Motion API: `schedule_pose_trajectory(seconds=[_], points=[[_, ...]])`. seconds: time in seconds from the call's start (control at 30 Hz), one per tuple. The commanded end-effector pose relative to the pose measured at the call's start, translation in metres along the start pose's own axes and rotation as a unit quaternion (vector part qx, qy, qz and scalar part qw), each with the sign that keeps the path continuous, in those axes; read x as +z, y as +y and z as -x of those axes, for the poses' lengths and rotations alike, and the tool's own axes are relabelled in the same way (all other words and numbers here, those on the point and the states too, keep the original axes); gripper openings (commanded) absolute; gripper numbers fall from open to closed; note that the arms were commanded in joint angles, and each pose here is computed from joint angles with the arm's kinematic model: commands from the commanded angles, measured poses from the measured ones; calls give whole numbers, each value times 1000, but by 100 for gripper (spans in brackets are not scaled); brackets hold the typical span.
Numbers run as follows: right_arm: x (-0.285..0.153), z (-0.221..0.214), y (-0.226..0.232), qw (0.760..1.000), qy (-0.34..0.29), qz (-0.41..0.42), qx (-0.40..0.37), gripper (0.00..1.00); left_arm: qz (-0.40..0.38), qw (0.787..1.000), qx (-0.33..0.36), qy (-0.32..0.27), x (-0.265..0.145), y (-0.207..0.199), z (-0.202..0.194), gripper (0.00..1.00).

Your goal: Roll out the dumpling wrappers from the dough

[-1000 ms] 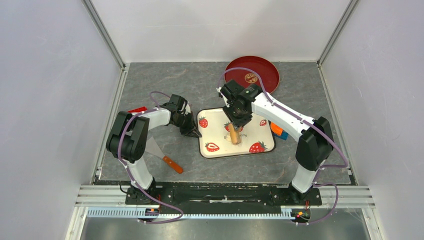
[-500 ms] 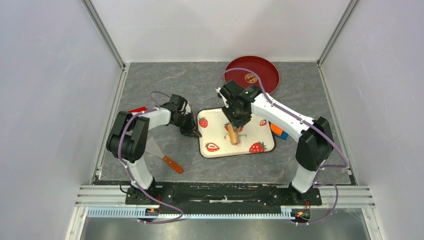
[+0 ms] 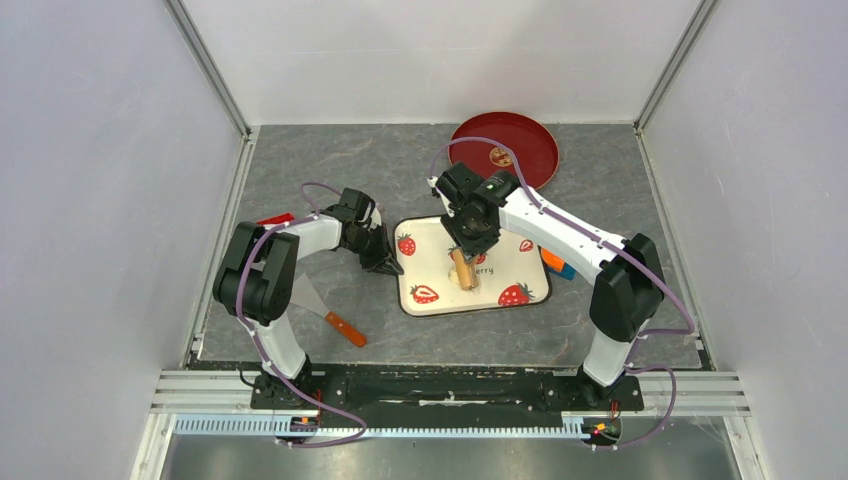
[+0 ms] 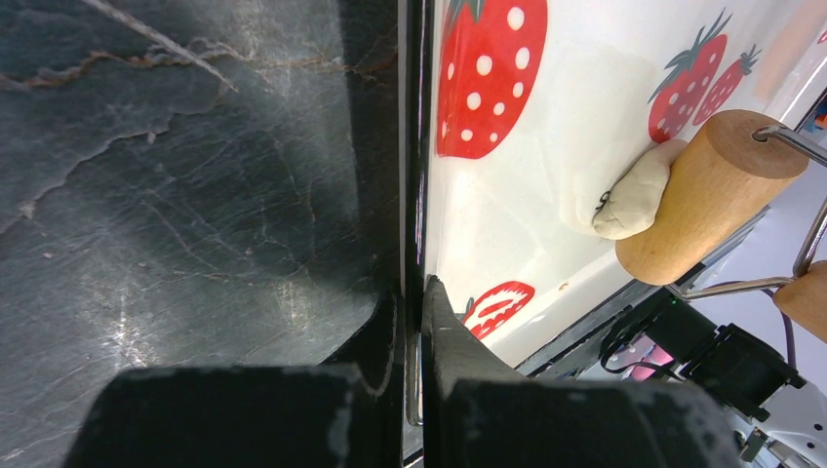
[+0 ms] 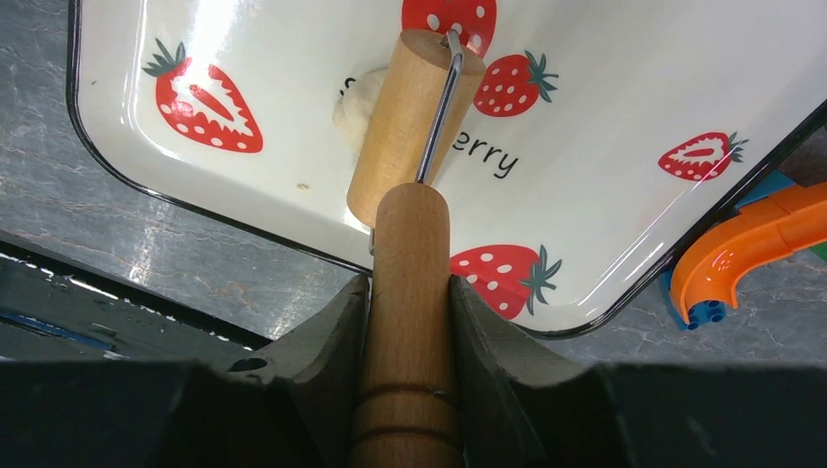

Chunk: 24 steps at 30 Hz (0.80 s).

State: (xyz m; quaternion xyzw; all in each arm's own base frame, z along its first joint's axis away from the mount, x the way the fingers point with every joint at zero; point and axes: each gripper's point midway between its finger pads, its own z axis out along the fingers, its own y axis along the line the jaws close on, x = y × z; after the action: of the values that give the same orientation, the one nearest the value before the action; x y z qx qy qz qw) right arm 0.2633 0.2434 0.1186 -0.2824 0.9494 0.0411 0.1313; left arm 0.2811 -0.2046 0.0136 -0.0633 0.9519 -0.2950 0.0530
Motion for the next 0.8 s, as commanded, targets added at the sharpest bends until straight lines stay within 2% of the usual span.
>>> schedule_pose_trajectory(seconds=[0.0,0.77], points=[[58,-26,84,985,75,156,5,0,83,996,12,28,25,38,-24,2],[59,-18,100,978,67,199,2,0,83,996,14,28,25,37,-23,2]])
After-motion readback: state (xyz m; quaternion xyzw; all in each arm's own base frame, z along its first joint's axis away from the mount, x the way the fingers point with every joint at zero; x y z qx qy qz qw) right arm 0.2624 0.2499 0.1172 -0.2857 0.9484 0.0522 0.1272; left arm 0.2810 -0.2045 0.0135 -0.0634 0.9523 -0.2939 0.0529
